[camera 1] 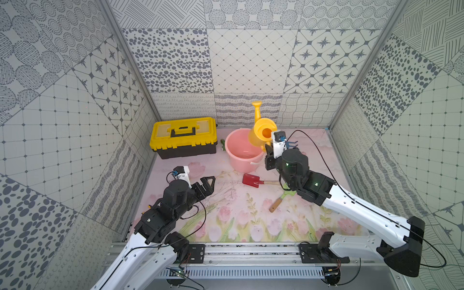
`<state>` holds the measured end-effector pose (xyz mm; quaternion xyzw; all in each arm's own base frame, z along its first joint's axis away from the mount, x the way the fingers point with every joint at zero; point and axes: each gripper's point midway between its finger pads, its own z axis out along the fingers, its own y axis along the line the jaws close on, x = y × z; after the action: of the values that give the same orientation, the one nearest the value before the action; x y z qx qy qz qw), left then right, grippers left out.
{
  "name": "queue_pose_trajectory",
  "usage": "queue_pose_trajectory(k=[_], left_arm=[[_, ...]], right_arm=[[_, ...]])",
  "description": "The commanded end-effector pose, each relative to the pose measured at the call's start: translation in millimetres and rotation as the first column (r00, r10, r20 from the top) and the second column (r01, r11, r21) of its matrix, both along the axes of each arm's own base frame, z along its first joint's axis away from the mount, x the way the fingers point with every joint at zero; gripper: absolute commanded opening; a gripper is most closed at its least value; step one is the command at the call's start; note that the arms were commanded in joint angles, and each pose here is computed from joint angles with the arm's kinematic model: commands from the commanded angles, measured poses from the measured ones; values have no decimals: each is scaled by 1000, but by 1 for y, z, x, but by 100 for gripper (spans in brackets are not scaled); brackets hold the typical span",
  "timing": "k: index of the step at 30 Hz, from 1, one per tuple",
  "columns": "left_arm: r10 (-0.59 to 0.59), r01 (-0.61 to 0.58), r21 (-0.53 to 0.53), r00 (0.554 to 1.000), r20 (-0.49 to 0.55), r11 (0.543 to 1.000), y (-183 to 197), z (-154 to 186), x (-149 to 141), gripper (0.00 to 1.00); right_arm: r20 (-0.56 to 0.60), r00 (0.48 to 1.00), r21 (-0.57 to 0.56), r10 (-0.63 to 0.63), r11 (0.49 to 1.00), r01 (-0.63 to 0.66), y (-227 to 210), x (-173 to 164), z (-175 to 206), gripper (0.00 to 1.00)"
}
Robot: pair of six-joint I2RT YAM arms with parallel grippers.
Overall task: Organize the gardening tools
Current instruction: Place the gardening tool at the center of the board.
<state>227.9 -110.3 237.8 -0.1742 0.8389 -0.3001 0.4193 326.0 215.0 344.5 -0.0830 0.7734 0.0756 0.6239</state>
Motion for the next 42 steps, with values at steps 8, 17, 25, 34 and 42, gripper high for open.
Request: queue_pose_trajectory(k=[8,17,25,34,42], left_arm=[[-119,84,230,983,143,970,-67,3,40,100],[-138,105,297,986,90,949,-76,-28,41,100],[-129,93,278,985,114,956,-71,-24,37,99],[-127,93,274,986,110,957,-70,-25,37,100],[-134,100,273,985,110,957,-71,-25,36,99]], right_arm=[[-186,953,80,-239,963,257,-86,56,-75,0],[-300,933,31,-197,976,216,-65,89,-144,0],[-351,920,-13,-176,983,184,-55,98,-185,0],[-384,896,-87,-222,975,204,-64,96,-216,0],[-402,890,-104,-216,976,190,-63,93,-224,32]])
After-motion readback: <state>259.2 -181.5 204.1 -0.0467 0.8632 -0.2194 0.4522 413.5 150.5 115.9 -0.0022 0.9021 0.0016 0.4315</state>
